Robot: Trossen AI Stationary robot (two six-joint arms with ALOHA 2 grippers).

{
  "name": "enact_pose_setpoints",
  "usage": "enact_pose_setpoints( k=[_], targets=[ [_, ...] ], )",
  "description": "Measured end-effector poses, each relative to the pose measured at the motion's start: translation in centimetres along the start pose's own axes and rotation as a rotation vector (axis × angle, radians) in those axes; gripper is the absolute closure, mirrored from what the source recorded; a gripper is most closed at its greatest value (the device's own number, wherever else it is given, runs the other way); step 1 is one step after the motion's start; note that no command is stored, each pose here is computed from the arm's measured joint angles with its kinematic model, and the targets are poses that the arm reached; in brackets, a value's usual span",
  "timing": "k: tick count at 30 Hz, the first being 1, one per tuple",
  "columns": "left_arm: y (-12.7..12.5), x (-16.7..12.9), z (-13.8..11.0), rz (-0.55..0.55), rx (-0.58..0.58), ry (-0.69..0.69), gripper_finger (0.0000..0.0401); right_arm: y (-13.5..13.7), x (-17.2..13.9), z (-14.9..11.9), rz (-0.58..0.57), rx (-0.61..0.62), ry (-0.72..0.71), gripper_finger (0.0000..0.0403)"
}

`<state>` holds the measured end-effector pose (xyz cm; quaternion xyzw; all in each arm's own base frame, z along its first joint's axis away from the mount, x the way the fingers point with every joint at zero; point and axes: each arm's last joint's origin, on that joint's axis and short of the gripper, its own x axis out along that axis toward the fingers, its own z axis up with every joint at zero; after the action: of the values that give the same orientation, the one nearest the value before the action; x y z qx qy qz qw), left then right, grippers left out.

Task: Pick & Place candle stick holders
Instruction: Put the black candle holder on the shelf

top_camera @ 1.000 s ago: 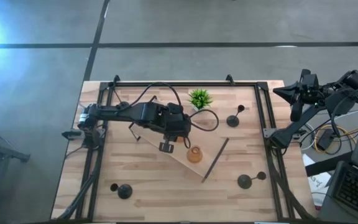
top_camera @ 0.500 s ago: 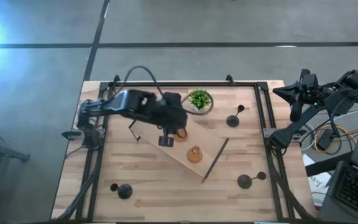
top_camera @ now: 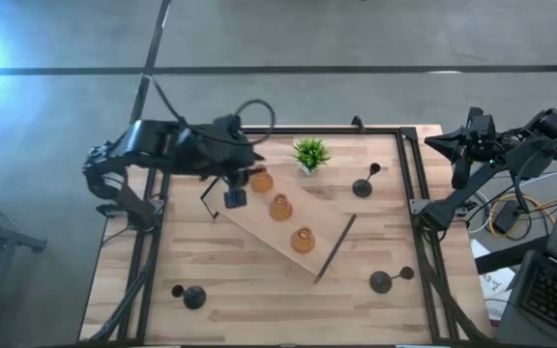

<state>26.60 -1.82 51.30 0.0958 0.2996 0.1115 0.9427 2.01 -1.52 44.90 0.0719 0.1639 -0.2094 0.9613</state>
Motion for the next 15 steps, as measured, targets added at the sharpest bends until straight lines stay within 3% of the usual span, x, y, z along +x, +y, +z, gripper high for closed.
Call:
enact_pose_setpoints(
  k=[7,15],
  targets=[
    [1.6,-3.2,-1.4,0.211,-0.115,-0.025,0.0293,0.0,0.0,0.0,0.0,0.0,0.0,0.0394],
    [2.9,-5.3,-4.8,0.498,-0.272,-0.033,0.0293,0.0,0.0,0.0,-0.008,0.0,-0.007,0.0394]
  ],
)
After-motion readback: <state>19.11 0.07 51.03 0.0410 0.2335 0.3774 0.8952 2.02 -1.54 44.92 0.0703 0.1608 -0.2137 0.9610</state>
